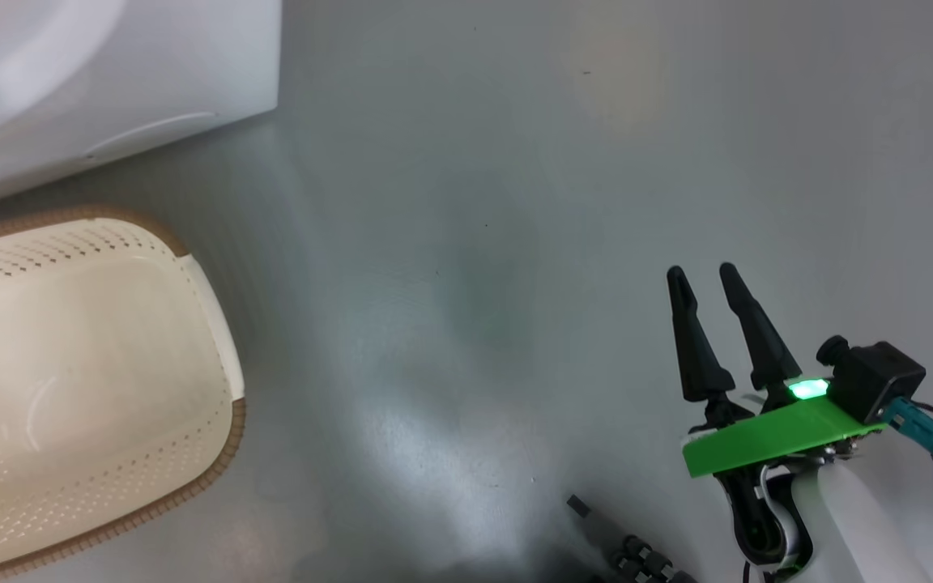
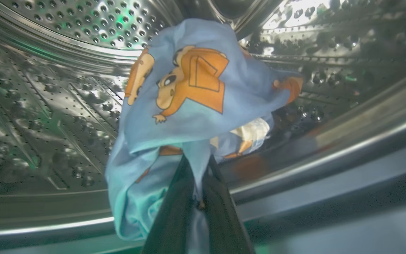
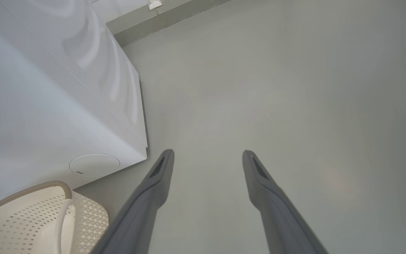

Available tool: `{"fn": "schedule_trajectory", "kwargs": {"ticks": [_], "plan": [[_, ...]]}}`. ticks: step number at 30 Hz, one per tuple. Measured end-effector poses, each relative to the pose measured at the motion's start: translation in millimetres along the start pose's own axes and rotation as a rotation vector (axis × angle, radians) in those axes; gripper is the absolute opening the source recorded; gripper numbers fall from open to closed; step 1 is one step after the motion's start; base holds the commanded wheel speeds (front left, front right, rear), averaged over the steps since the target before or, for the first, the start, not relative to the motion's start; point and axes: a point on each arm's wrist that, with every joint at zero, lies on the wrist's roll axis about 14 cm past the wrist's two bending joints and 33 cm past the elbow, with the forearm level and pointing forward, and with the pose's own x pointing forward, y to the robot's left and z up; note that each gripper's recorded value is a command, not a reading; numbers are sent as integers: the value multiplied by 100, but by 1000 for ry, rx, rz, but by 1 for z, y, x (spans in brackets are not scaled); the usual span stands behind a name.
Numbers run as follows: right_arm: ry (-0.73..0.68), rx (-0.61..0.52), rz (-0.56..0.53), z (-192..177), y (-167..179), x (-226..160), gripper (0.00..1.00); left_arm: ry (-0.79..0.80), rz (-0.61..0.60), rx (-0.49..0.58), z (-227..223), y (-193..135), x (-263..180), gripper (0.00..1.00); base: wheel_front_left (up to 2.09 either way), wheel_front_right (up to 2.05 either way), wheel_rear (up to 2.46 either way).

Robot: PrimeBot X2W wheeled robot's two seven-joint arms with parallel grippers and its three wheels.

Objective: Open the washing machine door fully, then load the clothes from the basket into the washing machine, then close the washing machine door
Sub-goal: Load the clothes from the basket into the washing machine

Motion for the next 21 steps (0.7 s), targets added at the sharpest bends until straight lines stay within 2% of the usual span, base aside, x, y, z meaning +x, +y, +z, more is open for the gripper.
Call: {"fn": "schedule_trajectory", "kwargs": {"ticks": [10, 18, 19, 20, 21], "plan": [[-7, 10, 0, 2, 0, 6, 100, -241, 0, -27, 45, 1, 14, 0, 0, 0, 0], [-6, 2, -43, 4, -14, 1, 100, -348, 11, -80, 60, -6, 29, 0, 0, 0, 0], [-5, 0, -48, 4, -15, 0, 100, -353, 15, -84, 60, -7, 31, 32, 0, 0, 0], [-5, -1, -52, 4, -17, -1, 100, -353, 16, -92, 60, -7, 33, 48, 0, 0, 0], [-4, -3, -55, 4, -18, -1, 100, -346, 20, -98, 58, -8, 35, 100, 0, 0, 0]]}}
